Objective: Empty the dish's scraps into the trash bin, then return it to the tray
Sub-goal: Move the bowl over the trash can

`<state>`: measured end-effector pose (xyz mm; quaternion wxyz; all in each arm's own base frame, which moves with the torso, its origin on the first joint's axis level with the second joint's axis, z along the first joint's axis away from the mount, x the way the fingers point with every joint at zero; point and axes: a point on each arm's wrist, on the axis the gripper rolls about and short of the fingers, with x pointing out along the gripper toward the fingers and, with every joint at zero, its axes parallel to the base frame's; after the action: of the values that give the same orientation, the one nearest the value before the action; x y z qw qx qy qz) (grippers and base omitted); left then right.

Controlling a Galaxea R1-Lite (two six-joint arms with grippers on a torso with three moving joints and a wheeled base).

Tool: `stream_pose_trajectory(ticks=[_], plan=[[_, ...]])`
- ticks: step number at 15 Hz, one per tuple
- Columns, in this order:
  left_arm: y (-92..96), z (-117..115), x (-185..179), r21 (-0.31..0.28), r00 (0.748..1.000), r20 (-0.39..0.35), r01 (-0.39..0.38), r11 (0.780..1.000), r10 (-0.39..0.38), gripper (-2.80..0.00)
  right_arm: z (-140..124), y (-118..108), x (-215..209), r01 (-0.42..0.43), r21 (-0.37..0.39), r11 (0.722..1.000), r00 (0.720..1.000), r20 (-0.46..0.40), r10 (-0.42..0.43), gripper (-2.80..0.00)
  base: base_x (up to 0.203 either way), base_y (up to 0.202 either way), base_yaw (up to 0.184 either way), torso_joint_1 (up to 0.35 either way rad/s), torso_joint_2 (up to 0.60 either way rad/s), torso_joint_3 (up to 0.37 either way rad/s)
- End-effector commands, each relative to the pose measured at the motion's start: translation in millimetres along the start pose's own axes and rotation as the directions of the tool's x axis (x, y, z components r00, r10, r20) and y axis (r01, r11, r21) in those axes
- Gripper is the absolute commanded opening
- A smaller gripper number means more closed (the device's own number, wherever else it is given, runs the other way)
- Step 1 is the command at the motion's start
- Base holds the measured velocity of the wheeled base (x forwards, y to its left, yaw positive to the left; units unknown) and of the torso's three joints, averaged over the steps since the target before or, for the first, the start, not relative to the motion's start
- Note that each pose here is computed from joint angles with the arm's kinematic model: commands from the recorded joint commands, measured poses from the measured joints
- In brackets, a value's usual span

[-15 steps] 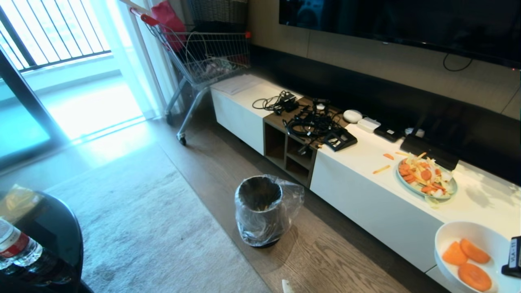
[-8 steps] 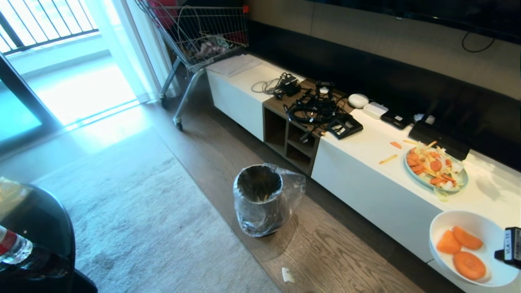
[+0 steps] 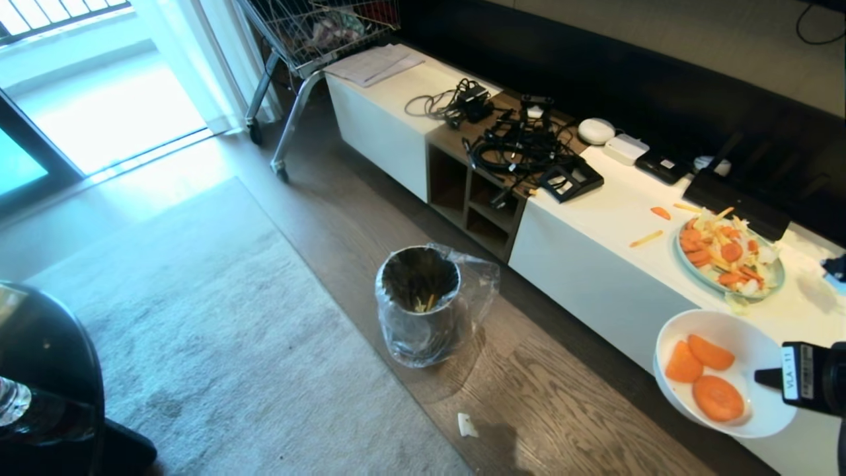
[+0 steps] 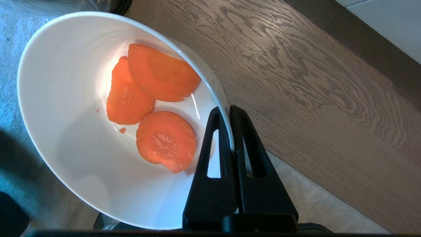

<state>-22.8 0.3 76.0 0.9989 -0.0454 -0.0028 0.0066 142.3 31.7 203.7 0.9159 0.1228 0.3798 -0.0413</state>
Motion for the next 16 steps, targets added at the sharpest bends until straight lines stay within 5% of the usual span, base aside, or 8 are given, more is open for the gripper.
stream_pose_trajectory(ticks=[1,6,9,16], plan=[[0.0,0,0,-0.001,1.000,0.000,0.000,1.000,0.000,-2.80,4,6,3,-0.016,-0.013,1.000,1.000,-0.006,0.016,-2.80,0.000,0.000,0.000,0.007,0.00,-0.193],[0.0,0,0,-0.001,1.000,0.001,0.000,1.000,0.000,-2.80,14,15,21,-0.001,-0.016,1.000,0.999,-0.042,0.000,-2.80,0.000,0.000,0.000,0.005,0.00,-0.197],[0.0,0,0,-0.001,1.000,0.001,0.000,1.000,0.000,-2.80,16,17,26,0.009,0.047,0.999,0.999,-0.054,-0.007,-2.80,0.000,0.000,0.000,0.002,0.00,-0.199],[0.0,0,0,-0.001,1.000,0.001,0.000,1.000,0.000,-2.80,20,18,21,-0.018,0.064,0.998,1.000,0.013,0.018,-2.80,0.000,0.000,0.000,0.001,0.00,-0.199]])
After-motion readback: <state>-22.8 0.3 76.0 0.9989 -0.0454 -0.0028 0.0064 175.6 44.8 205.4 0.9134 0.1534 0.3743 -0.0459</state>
